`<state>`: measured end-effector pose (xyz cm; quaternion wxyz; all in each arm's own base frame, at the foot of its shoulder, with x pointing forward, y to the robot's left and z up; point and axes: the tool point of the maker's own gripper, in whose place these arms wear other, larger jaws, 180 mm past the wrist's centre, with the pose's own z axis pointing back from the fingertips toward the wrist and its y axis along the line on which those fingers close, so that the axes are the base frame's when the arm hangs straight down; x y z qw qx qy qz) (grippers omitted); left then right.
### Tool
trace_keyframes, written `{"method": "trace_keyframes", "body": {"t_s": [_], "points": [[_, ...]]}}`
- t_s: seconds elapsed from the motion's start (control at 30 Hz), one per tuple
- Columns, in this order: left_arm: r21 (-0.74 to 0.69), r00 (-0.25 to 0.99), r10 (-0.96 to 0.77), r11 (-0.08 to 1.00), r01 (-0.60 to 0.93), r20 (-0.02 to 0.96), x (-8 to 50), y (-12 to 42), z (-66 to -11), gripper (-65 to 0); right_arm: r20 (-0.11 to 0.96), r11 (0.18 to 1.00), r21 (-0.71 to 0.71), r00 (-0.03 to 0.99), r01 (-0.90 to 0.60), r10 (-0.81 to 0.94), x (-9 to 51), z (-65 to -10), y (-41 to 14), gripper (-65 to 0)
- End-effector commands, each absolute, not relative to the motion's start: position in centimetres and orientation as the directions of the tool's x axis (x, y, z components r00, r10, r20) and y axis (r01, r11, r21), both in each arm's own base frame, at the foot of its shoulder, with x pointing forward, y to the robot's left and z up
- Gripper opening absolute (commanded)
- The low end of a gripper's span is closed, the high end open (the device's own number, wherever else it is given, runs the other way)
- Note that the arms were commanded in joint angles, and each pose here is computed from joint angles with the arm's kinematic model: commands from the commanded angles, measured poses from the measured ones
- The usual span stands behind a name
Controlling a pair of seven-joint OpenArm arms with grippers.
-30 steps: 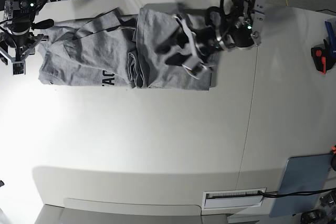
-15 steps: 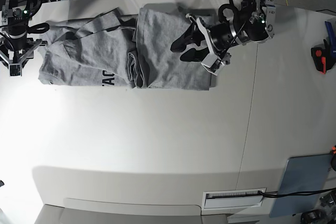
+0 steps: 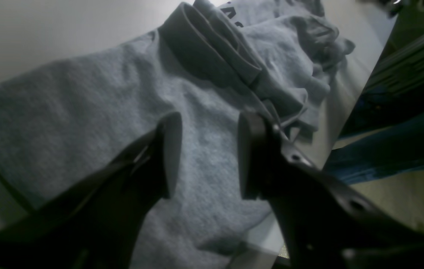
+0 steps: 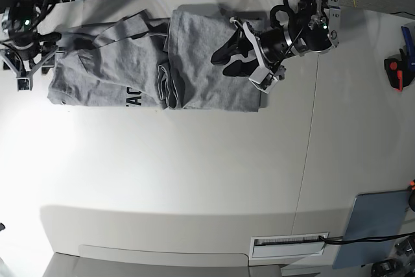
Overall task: Fold the T-shirt properly
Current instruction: 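Hold the left gripper on the fold and move the right gripper to the shirt end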
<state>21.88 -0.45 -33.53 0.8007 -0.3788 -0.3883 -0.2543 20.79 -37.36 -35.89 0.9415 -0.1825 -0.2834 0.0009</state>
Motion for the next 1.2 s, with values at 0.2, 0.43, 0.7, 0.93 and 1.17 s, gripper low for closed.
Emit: {"method": "trace_keyframes", "body": {"t_s": [0.2,0.43,0.7,0.93,1.17], "points": [[-0.407,0.538,-0.076,0.568,0.715,0.839,22.3,-0.8,-32.2,-39.2,0.546,0.973,-0.179,0.837,0.143,-0.022,23.8,-37.2,-37.5,-28.4],[-0.407,0.538,-0.076,0.568,0.715,0.839,22.3,-0.8,-32.2,-39.2,0.501,0.977,-0.116,0.860,0.181,-0.099,23.3,-39.7,-37.9,-28.4],[-0.407,0.538,-0.076,0.568,0.715,0.839,22.3,-0.8,-32.2,-39.2,0.471,0.994,0.072,0.876,0.083,-0.107,23.1,-41.0,-34.5,-28.6],[-0.408,0.539,-0.076,0.568,0.715,0.839,22.3,-0.8,-32.2,-39.2,0.472,0.994,0.073,0.875,0.079,-0.104,23.1,-41.0,-34.5,-49.6],[-0.407,0.539,-0.077,0.569,0.715,0.839,22.3,-0.8,-32.2,-39.2,0.518,0.994,0.071,0.849,0.078,-0.104,24.0,-40.4,-34.5,-65.0]]}}
